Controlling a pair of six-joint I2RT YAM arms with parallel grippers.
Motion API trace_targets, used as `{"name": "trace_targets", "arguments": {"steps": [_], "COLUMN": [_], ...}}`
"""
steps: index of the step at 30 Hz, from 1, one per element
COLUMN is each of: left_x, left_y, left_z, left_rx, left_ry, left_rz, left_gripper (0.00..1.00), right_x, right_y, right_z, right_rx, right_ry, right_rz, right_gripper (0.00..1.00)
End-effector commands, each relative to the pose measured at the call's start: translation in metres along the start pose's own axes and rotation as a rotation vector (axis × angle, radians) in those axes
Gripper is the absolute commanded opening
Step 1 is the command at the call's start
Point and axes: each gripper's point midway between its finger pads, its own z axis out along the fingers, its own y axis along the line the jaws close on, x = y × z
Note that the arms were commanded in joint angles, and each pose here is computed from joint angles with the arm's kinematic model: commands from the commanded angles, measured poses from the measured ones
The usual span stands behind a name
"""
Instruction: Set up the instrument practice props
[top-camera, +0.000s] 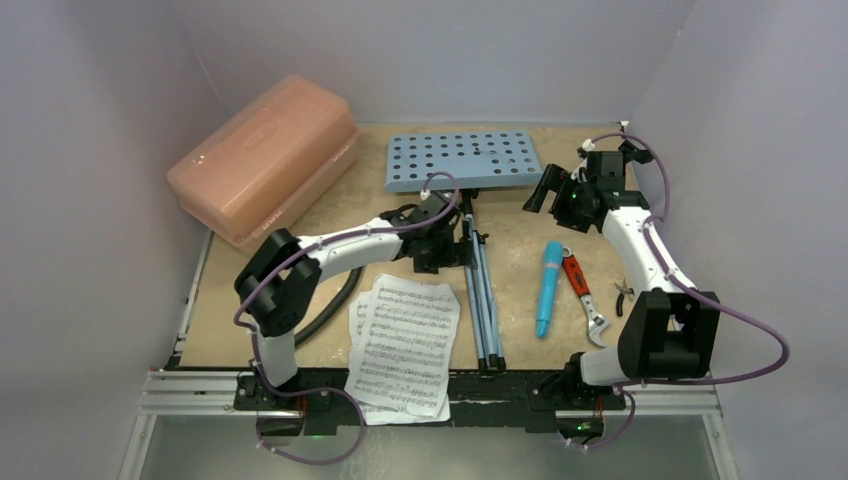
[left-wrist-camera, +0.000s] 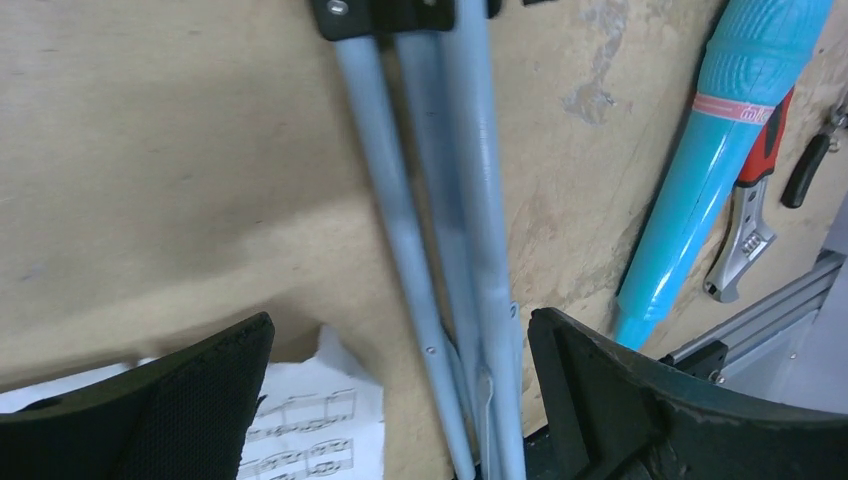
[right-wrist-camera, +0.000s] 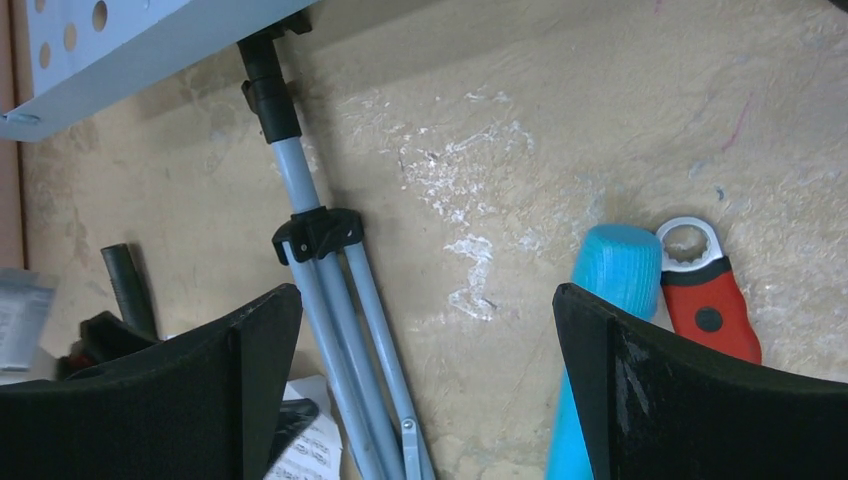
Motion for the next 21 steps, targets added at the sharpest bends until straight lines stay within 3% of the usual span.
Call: {"name": "trace_targets", "arguments": {"steps": [1, 8, 21], "left_x": [0.003, 0.01, 0.002], "left_y": [-0.015, -0.025, -0.011], "left_z": [0.012, 0.043, 0.066], "left_rx": [-0.043, -0.08, -0.205], "left_ry": [0.027, 0.089, 0.085], "left_rz": [0.073, 0.134, 0.27], "left_gripper": [0.98, 0.95, 0.65], "right_x": [-0.001, -0.005, -0.016], "right_y": [0.004, 0.006, 0.013], "right_z": [-0.01, -0.017, -0.022], "right_rx": [0.012, 0.005, -0.011], "right_ry": [0.008, -0.026, -0.043], "right_rz": [0.032, 0.02, -0.013], "right_gripper": [0.98, 0.98, 0.98]}}
